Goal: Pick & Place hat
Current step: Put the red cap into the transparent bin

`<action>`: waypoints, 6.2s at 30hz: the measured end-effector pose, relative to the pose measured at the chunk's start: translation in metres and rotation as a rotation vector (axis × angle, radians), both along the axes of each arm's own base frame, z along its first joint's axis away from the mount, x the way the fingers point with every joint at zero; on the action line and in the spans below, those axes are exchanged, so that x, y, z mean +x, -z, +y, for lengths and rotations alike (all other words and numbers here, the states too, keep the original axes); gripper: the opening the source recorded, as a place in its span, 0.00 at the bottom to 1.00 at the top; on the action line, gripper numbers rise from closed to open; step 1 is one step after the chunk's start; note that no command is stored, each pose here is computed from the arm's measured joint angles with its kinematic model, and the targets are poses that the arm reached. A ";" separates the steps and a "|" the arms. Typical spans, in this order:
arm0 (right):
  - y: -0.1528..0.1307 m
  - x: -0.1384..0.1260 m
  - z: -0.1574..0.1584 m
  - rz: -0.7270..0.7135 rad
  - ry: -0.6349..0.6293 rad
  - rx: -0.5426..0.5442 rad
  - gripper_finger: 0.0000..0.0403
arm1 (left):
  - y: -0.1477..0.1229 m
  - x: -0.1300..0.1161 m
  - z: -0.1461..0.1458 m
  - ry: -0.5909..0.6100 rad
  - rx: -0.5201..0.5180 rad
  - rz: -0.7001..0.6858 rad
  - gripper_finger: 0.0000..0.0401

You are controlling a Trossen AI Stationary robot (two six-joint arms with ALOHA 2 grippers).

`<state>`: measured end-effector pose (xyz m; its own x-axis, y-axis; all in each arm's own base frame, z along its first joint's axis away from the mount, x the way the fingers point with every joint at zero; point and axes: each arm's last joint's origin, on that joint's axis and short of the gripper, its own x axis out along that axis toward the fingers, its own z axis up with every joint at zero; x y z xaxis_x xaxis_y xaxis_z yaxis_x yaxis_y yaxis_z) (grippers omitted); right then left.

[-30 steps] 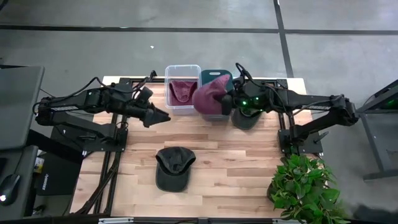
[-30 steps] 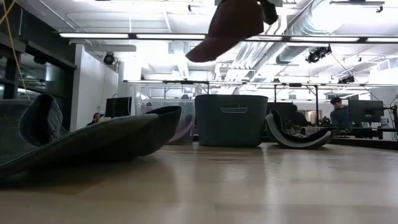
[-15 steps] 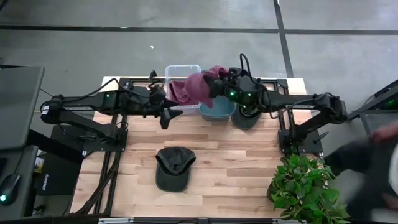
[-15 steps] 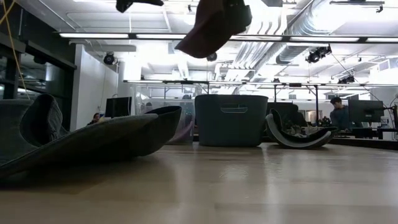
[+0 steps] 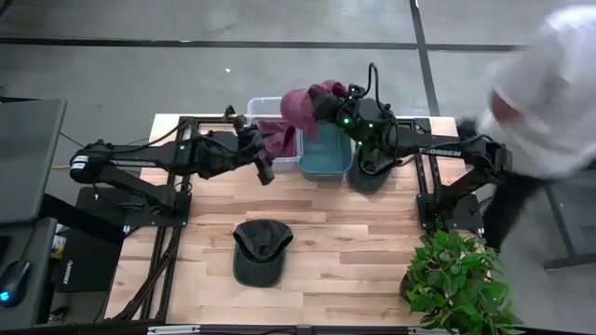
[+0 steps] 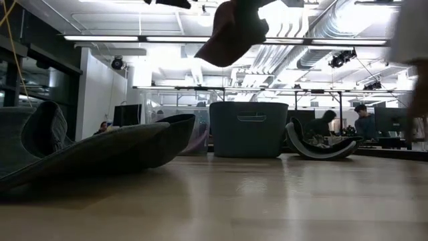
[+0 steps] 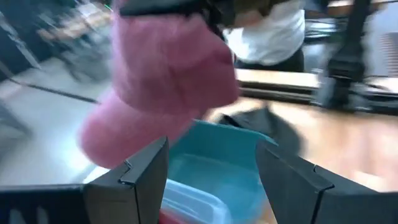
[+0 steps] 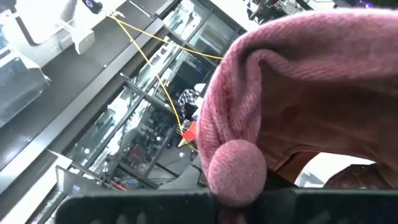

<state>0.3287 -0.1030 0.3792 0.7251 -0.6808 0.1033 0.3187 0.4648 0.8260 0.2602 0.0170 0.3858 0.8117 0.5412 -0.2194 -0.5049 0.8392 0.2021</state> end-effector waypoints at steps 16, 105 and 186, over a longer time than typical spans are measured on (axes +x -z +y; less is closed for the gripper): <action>-0.023 -0.008 -0.020 -0.062 0.045 -0.033 0.00 | 0.017 0.049 0.007 -0.232 0.333 0.096 0.56; -0.031 -0.002 -0.001 -0.179 -0.197 0.002 0.00 | 0.022 0.097 0.009 -0.352 0.619 0.107 0.56; -0.006 -0.017 -0.014 0.273 -0.666 -0.070 0.63 | -0.023 0.080 0.026 -0.743 0.464 0.092 0.00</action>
<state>0.3113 -0.1171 0.3849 0.9900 -0.0841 -0.1134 0.1402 0.6813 0.7185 0.3400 0.0426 0.4085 0.2044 0.9730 0.1069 -0.8525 0.1233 0.5079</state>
